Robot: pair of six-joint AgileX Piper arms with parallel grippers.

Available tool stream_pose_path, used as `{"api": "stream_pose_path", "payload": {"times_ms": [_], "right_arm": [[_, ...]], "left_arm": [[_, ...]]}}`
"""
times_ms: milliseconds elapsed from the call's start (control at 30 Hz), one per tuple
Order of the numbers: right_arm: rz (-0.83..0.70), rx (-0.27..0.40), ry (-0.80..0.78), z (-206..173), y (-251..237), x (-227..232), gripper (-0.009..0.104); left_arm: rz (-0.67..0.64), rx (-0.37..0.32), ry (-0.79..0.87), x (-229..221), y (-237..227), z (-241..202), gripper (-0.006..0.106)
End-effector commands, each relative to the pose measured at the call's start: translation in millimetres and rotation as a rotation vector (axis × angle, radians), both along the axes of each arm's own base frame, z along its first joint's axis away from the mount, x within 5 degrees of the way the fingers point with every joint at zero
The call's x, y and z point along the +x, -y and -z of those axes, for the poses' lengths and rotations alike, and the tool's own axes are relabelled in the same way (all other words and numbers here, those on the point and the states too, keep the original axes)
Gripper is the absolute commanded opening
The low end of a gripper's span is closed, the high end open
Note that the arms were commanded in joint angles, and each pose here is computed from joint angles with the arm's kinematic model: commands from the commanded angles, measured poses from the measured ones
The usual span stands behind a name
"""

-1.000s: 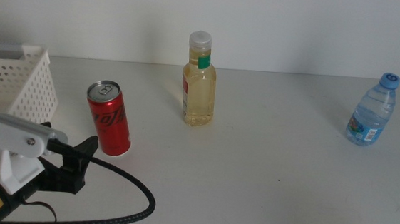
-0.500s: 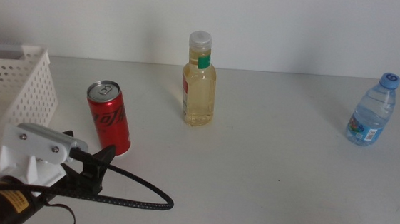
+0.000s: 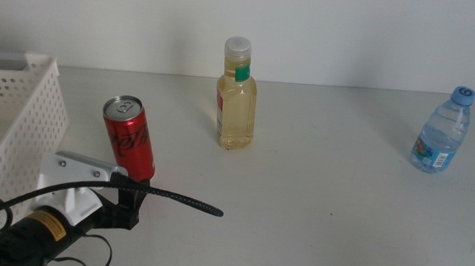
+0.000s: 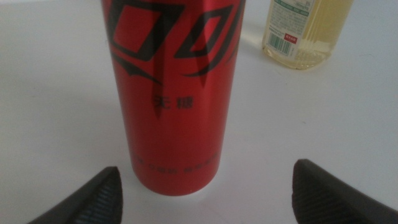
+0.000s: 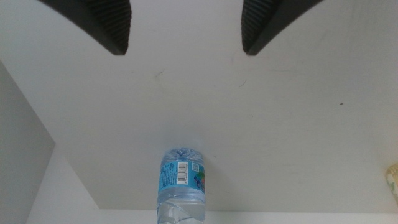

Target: Use arms to grab the bottles and put them into the dustbin to the left of the table.

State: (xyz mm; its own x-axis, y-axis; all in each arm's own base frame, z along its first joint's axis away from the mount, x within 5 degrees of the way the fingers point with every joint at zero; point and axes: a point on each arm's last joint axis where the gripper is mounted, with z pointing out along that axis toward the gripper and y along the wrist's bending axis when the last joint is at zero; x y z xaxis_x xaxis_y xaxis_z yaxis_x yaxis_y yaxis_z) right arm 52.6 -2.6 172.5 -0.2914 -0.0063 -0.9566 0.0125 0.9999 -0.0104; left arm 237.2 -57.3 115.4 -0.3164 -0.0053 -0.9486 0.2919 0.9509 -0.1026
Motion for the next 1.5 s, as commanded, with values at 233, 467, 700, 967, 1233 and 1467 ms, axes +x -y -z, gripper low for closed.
{"api": "stream_pose_path", "payload": {"times_ms": [233, 467, 700, 967, 1233, 1467], "right_arm": [[-0.003, -0.017, 0.08, -6.1, 0.0, 0.6, 0.046], [-0.003, -0.017, 0.08, -6.1, 0.0, 0.6, 0.046], [-0.003, -0.017, 0.08, -6.1, 0.0, 0.6, 0.046], [-0.003, -0.017, 0.08, -6.1, 0.0, 0.6, 0.046], [-0.003, -0.017, 0.08, -6.1, 0.0, 0.6, 0.046], [-0.003, -0.017, 0.08, -6.1, 0.0, 0.6, 0.046]], "left_arm": [[-0.033, -0.079, 0.235, 34.9, 5.1, -19.8, 0.094], [-0.046, -0.088, 0.276, 57.7, 8.3, -20.6, 0.094], [-0.067, -0.092, 0.284, 74.0, 9.5, -14.2, 0.094], [-0.045, -0.095, 0.303, 82.1, 13.0, -14.9, 0.077], [0.06, -0.084, 0.312, 77.4, 21.4, -18.4, 0.002], [0.058, -0.089, 0.351, 51.8, 16.3, -43.1, -0.002]]}}
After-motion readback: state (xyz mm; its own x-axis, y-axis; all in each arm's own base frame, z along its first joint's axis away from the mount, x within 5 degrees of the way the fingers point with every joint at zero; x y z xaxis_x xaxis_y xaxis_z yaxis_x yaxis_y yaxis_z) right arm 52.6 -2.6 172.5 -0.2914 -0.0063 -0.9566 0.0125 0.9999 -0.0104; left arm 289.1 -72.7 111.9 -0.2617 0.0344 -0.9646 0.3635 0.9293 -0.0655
